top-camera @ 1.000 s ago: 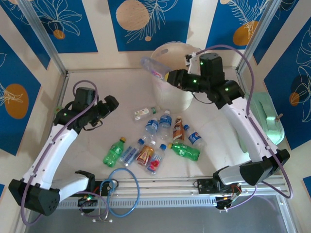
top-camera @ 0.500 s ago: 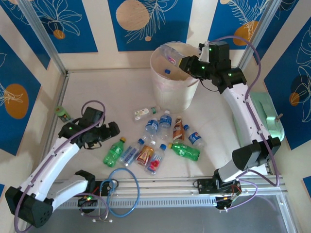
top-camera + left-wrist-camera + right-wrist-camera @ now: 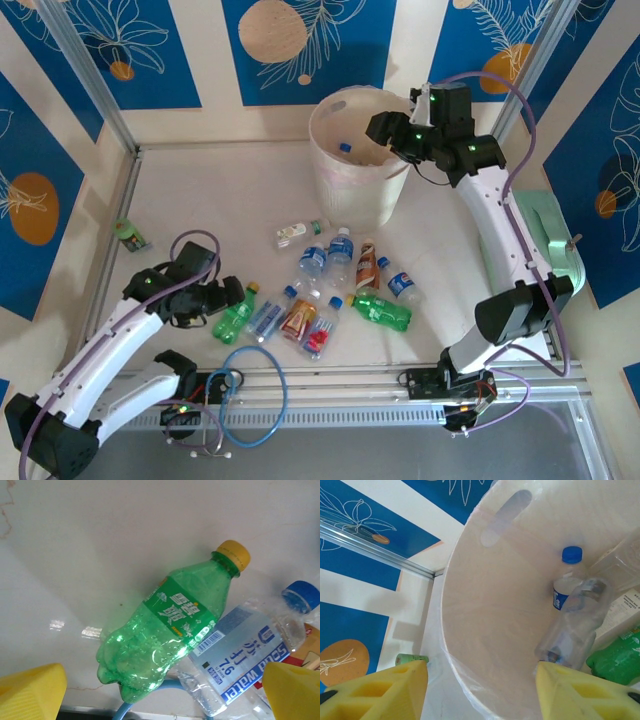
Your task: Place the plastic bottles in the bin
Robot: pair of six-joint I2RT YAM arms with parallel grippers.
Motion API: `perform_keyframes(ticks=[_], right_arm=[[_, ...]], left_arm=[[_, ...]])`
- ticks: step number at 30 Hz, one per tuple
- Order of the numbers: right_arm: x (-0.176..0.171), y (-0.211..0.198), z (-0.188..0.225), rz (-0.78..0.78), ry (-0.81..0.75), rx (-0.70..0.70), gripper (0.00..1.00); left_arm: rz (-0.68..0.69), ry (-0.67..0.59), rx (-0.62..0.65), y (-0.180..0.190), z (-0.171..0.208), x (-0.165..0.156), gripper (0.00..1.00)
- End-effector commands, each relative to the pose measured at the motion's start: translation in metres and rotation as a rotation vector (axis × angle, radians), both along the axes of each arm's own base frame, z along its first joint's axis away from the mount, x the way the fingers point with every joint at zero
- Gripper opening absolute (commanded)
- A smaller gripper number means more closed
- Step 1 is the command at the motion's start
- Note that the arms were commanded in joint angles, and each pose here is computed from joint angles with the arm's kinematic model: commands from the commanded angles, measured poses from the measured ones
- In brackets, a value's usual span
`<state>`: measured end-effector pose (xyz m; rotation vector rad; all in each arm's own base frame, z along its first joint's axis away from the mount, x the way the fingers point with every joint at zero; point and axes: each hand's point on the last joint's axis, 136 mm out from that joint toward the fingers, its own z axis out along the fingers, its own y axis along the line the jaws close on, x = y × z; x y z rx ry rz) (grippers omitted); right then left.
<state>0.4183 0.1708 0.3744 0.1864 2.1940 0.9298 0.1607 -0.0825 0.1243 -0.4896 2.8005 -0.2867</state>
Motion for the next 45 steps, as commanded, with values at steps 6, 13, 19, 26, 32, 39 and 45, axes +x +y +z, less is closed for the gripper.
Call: perform_keyframes(ticks=[6, 13, 19, 26, 32, 39, 45], right_arm=[[-0.06, 0.006, 0.038, 0.079, -0.106, 0.019, 0.59], [-0.101, 0.017, 0.031, 0.123, -0.11, 0.033, 0.6], [-0.126, 0.021, 0.01, 0.141, -0.068, 0.041, 0.6], [-0.146, 0.022, -0.017, 0.144, -0.003, 0.041, 0.6], [-0.151, 0.02, -0.02, 0.139, 0.002, 0.044, 0.61], [-0.152, 0.021, -0.02, 0.145, 0.008, 0.044, 0.63], [-0.153, 0.021, -0.025, 0.136, 0.016, 0.054, 0.63]], left_arm=[[-0.024, 0.075, 0.043, 0.002, -0.017, -0.017, 1.0], [-0.074, 0.116, 0.048, -0.008, -0.033, -0.023, 1.0], [-0.109, 0.142, 0.085, -0.016, -0.053, -0.01, 0.97], [-0.164, 0.151, 0.171, -0.016, -0.067, 0.007, 0.92], [-0.178, 0.198, 0.184, -0.02, -0.086, 0.008, 0.9], [-0.212, 0.227, 0.162, -0.031, -0.1, 0.012, 0.76], [-0.224, 0.218, 0.166, -0.032, -0.094, 0.016, 0.56]])
